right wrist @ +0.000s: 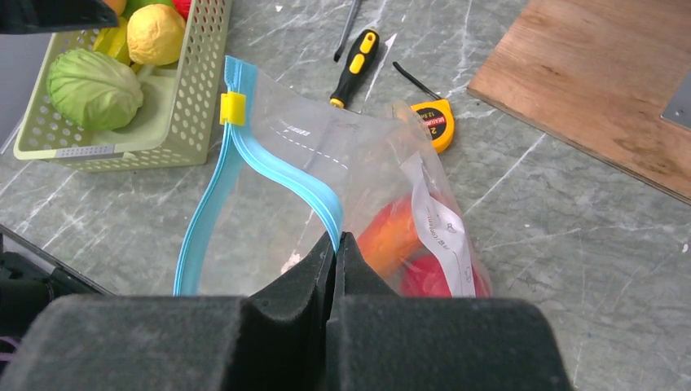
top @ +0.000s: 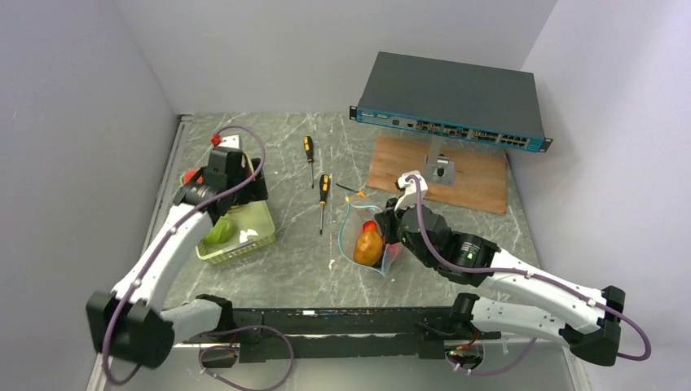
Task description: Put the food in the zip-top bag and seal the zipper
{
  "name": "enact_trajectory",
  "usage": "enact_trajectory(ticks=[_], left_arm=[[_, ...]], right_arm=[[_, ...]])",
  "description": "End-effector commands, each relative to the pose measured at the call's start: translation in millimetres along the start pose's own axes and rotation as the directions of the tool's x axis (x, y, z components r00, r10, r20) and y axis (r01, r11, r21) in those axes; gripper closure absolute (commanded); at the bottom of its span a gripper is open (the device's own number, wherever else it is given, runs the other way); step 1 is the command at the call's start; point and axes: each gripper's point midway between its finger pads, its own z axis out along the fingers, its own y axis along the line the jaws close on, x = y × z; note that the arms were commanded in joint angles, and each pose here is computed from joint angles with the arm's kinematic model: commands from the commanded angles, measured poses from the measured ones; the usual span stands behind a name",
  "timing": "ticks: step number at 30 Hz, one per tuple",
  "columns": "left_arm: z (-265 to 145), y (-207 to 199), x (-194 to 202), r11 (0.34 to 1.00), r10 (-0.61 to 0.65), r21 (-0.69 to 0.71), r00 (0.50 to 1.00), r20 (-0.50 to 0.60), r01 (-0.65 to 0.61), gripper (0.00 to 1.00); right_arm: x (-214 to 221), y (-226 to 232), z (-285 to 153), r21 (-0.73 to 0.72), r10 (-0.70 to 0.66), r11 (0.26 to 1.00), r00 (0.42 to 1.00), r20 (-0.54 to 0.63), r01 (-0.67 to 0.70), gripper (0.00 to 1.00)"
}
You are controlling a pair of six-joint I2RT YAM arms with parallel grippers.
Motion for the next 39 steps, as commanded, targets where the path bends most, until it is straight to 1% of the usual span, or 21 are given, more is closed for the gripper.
enact_trajectory(ticks=[1, 3, 6, 8, 11, 14, 19, 22, 25, 27, 33, 39], left_arm=[[32.1, 46.5, -18.6, 0.959, 0.183, -0.210, 0.981, -0.055, -0.191, 0.00], [50.5, 60.5, -20.0, 0.938, 0.207, -0.258, 0.971, -0.119, -0.232, 0.00], [75.1, 75.1, -17.4, 0.924, 0.192, -0.289, 0.957, -0.216, -0.250, 0.00], [90.2, 75.5, -17.3, 0.930, 0.192, -0.265, 0.952, -0.237, -0.254, 0.00], [103.4, 84.3, -18.3, 0.910, 0.197, -0.300, 0.936, -0.291, -0.284, 0.00], [116.1, 89.2, -13.5, 0.906, 0.202, -0.294, 0.922, -0.329, -0.303, 0.00], [133.0, 94.3, -2.8, 0.902, 0.224, -0.275, 0.904, -0.364, -0.334, 0.00], [138.8, 99.9, 0.9, 0.889, 0.231, -0.290, 0.893, -0.385, -0.355, 0.00], [147.0, 98.7, 4.1, 0.897, 0.234, -0.264, 0.888, -0.397, -0.354, 0.01], [150.9, 99.1, 8.9, 0.906, 0.224, -0.248, 0.884, -0.410, -0.344, 0.02], [156.5, 105.1, 16.9, 0.904, 0.200, -0.255, 0.867, -0.457, -0.343, 0.08], [151.0, 99.5, 14.1, 0.916, 0.190, -0.242, 0.879, -0.438, -0.319, 0.17]], right_arm=[[-11.8, -0.4, -5.1, -0.007, 0.010, 1.000, 0.999, 0.046, -0.010, 1.00], [-12.1, -1.1, -6.0, -0.006, 0.008, 1.000, 0.999, 0.048, -0.008, 1.00], [-13.0, -3.2, -7.6, 0.001, 0.008, 1.000, 0.999, 0.050, -0.008, 1.00], [-12.4, -4.6, -7.9, 0.006, 0.007, 1.000, 0.999, 0.050, -0.007, 1.00], [-12.3, -4.8, -7.8, 0.006, 0.007, 1.000, 0.999, 0.052, -0.007, 1.00], [-12.0, -4.8, -7.6, 0.007, 0.006, 1.000, 0.999, 0.050, -0.006, 1.00], [-10.7, -5.0, -6.0, 0.010, 0.002, 1.000, 0.999, 0.048, -0.002, 1.00], [-10.6, -4.3, -5.5, 0.010, -0.001, 1.000, 0.999, 0.044, 0.001, 1.00], [-10.5, -4.8, -5.7, 0.012, 0.000, 1.000, 0.999, 0.045, -0.001, 1.00], [-10.6, -4.8, -6.1, 0.010, 0.007, 1.000, 0.999, 0.047, -0.008, 1.00], [-10.7, -7.0, -9.7, 0.010, 0.017, 1.000, 0.999, 0.049, -0.018, 1.00], [-10.8, -8.1, -11.6, 0.011, 0.021, 1.000, 0.999, 0.050, -0.021, 1.00]])
